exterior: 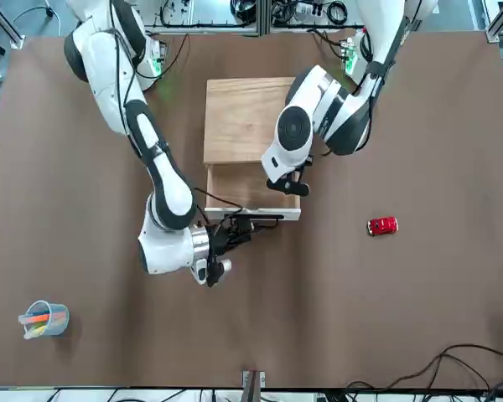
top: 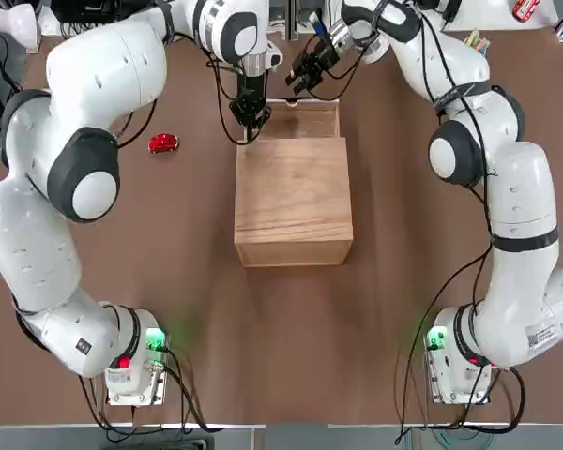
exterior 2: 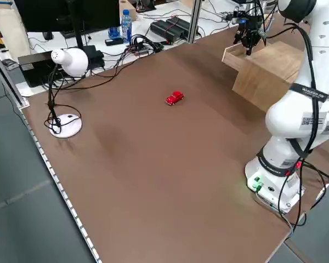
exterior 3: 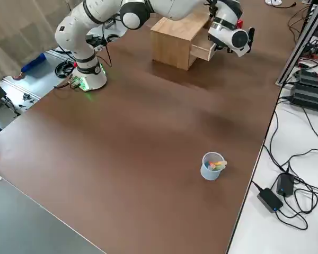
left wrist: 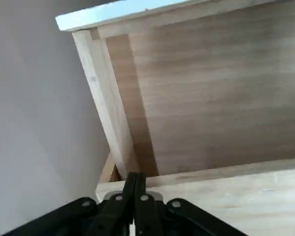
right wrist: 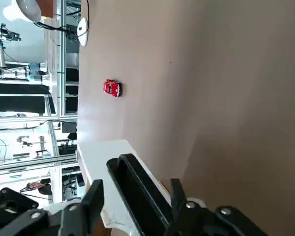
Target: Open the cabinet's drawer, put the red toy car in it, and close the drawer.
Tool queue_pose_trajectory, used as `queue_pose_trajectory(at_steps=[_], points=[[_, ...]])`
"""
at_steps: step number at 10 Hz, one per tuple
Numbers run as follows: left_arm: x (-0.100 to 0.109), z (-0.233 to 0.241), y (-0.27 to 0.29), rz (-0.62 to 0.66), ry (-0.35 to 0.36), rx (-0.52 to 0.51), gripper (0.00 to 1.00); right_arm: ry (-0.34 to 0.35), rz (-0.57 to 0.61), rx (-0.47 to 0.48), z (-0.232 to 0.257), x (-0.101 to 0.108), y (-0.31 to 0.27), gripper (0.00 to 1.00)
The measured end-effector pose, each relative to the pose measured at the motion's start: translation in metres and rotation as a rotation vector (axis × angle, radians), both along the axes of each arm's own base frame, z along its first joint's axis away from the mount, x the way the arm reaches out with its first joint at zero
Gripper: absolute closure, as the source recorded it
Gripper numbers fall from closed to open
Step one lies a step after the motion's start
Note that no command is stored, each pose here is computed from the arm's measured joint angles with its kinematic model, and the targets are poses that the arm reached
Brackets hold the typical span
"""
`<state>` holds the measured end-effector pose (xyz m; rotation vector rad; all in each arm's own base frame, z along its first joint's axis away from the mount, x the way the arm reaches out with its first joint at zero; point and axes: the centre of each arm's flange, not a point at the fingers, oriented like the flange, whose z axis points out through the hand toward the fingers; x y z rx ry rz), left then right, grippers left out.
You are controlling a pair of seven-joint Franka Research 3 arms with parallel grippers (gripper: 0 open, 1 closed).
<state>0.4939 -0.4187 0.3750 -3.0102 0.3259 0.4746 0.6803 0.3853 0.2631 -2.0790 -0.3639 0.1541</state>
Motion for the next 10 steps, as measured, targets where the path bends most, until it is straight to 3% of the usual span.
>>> queue_pose_trajectory(at_steps=[2, 3, 8, 10], points=[[0.000, 0.000, 0.000, 0.000, 0.000, 0.000, 0.95, -0.003, -0.013, 0.005, 0.003, 0.005, -0.007, 0.04], [0.000, 0.000, 0.000, 0.000, 0.000, 0.000, 0.95, -0.002, -0.021, 0.008, 0.004, 0.010, -0.015, 0.00], [0.004, 0.000, 0.006, 0.011, 0.002, 0.003, 0.97, 0.011, -0.019, 0.037, 0.032, 0.034, -0.077, 0.00], [0.026, 0.001, 0.039, 0.071, 0.011, 0.018, 0.99, 0.024, 0.004, 0.024, 0.041, 0.039, -0.108, 0.00]])
